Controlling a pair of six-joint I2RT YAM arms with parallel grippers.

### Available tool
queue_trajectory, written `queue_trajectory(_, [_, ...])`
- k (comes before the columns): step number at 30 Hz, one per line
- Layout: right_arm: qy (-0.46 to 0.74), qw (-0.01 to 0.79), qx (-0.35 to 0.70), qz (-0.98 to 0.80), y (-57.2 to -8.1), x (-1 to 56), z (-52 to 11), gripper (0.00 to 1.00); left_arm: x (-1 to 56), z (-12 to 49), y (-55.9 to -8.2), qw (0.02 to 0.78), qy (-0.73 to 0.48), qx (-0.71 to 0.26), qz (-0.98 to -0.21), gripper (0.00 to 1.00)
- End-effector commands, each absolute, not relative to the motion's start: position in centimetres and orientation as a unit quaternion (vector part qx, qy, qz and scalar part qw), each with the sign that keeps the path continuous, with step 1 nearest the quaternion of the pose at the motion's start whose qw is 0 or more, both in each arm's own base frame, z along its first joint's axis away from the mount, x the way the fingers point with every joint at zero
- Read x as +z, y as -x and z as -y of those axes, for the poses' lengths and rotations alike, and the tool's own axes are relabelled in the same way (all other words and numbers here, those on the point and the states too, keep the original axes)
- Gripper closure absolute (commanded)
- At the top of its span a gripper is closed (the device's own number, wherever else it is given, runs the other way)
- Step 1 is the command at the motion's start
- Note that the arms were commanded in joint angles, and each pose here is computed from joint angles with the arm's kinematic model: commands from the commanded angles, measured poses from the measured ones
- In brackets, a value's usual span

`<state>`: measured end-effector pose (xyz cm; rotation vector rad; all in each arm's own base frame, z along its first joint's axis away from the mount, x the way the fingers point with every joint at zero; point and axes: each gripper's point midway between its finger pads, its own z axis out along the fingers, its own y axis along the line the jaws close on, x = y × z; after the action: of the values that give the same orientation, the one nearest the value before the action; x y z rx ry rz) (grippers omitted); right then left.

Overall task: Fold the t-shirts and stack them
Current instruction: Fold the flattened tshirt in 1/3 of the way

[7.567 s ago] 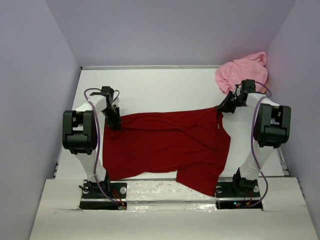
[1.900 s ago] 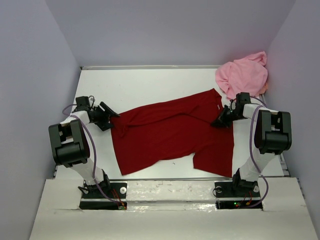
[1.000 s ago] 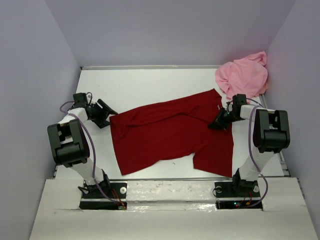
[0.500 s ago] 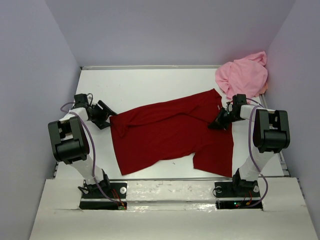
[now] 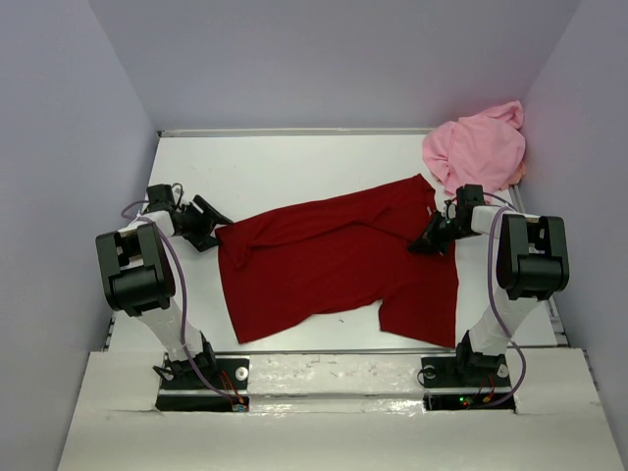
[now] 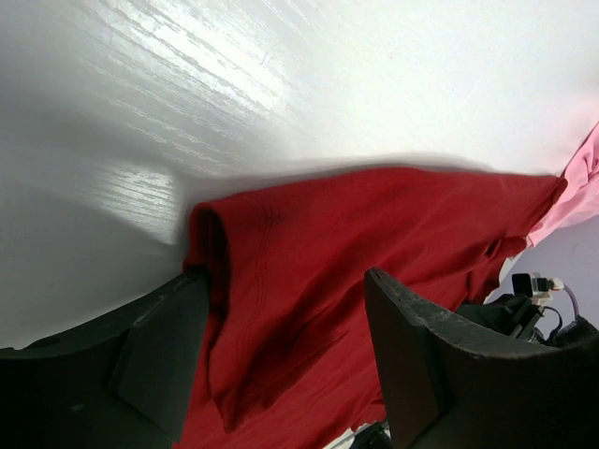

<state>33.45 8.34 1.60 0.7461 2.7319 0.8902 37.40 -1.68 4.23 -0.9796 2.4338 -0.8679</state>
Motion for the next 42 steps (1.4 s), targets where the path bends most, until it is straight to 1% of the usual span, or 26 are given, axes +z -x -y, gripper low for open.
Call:
queue_trajectory(1, [-0.248, 0.083, 0.262, -0.929, -33.3, 0.1, -7.8, 1.00, 6.3, 1.5, -39.1, 0.215, 0.332, -0.327, -0.858, 0.24])
queue_trajectory(4, [-0.246, 0.082, 0.262, -0.930, -33.3, 0.1, -7.8, 1.00, 6.1, 1.4, -39.1, 0.213, 0.332, -0.322, -0.860, 0.25])
queue_trajectory(13, [-0.243, 0.079, 0.260, -0.931, -33.4, 0.0, -8.1, 1.00, 6.0, 1.4, -39.2, 0.211, 0.331, -0.323, -0.861, 0.35])
queue_trajectory(16, [-0.243, 0.078, 0.260, -0.931, -33.3, -0.1, -8.0, 1.00, 5.6, 1.5, -39.1, 0.206, 0.330, -0.324, -0.862, 0.44])
queue_trajectory(17, [-0.243, 0.078, 0.260, -0.931, -33.3, -0.1, -8.1, 1.00, 5.2, 1.6, -39.0, 0.201, 0.331, -0.325, -0.863, 0.51])
queue_trajectory(18, [-0.243, 0.079, 0.260, -0.931, -33.4, -0.1, -8.0, 1.00, 5.1, 1.6, -38.9, 0.200, 0.331, -0.325, -0.863, 0.54])
queue_trajectory(19, [-0.243, 0.079, 0.260, -0.931, -33.4, -0.1, -8.0, 1.00, 4.8, 1.6, -38.8, 0.197, 0.332, -0.323, -0.864, 0.61])
queue_trajectory(23, [-0.242, 0.080, 0.260, -0.931, -33.4, 0.0, -8.0, 1.00, 4.2, 1.6, -38.5, 0.190, 0.334, -0.321, -0.866, 0.74])
queue_trajectory(27, [-0.244, 0.077, 0.259, -0.931, -33.3, -0.2, -8.0, 1.00, 4.1, 1.5, -38.4, 0.187, 0.337, -0.318, -0.866, 0.78])
queue_trajectory(42, [-0.242, 0.073, 0.257, -0.933, -33.3, -0.5, -8.0, 1.00, 4.1, -0.8, -40.3, 0.186, 0.321, -0.294, -0.881, 0.79])
